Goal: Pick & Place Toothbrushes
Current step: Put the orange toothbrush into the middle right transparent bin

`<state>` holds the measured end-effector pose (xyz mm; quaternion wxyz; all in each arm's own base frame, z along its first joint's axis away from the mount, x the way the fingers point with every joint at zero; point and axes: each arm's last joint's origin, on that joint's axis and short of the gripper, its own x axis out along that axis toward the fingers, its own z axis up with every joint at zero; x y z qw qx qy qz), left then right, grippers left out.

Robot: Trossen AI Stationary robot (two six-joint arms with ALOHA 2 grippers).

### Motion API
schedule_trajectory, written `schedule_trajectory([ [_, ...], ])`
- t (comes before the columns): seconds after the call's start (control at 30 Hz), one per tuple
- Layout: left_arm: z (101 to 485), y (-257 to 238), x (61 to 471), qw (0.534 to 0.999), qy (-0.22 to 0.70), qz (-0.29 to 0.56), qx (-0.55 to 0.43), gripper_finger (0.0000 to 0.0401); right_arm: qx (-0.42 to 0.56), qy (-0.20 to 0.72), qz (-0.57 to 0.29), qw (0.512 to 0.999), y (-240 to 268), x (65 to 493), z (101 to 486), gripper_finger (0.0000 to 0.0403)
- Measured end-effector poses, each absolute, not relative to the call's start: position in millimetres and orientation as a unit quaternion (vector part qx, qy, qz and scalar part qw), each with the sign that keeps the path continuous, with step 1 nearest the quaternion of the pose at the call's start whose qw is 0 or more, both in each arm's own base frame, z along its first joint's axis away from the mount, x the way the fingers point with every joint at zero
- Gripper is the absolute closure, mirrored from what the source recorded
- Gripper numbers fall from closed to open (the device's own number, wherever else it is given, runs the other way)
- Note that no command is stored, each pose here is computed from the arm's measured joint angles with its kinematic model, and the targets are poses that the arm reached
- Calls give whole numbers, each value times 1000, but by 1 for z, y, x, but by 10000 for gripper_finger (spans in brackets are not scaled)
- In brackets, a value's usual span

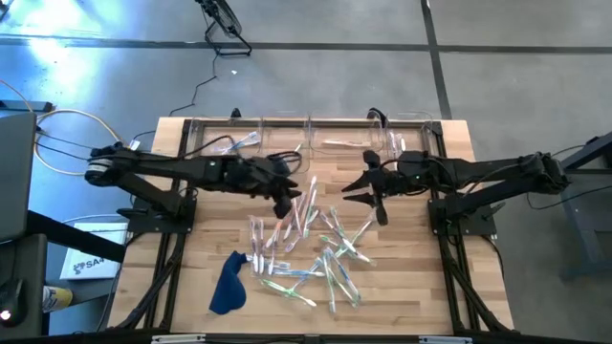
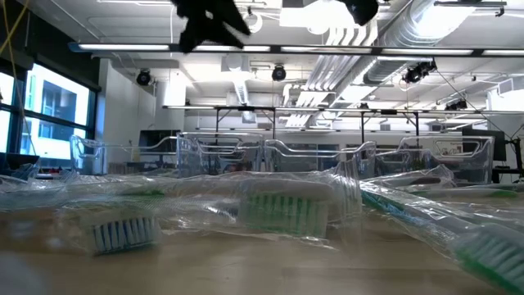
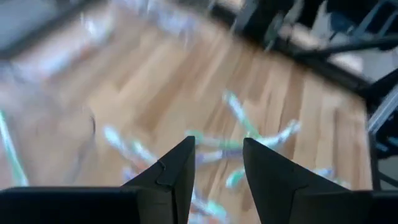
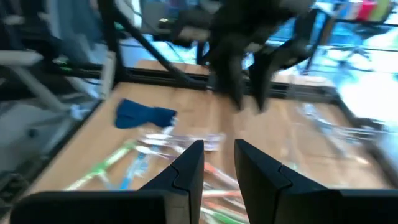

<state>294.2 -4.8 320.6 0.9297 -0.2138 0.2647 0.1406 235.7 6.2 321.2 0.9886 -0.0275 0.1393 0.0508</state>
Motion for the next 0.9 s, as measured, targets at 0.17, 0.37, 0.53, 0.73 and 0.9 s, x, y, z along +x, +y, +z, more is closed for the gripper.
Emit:
schedule_trajectory([
  [0.17, 288, -2, 309, 884, 335, 169, -279, 269, -50, 173, -11, 984, 2, 233, 316, 321],
  [0.37, 257, 1, 319, 824, 378, 237, -348, 269, -63, 183, -48, 980, 0, 232, 314, 321],
  [0.53, 237, 0, 330, 788, 380, 274, -399, 269, -64, 183, -52, 980, 0, 232, 314, 321],
  [0.73, 221, -2, 341, 761, 382, 283, -441, 269, -65, 199, -46, 977, 0, 231, 311, 321],
  [0.9, 209, -4, 347, 742, 408, 256, -466, 269, -65, 208, -46, 975, 0, 231, 310, 321],
])
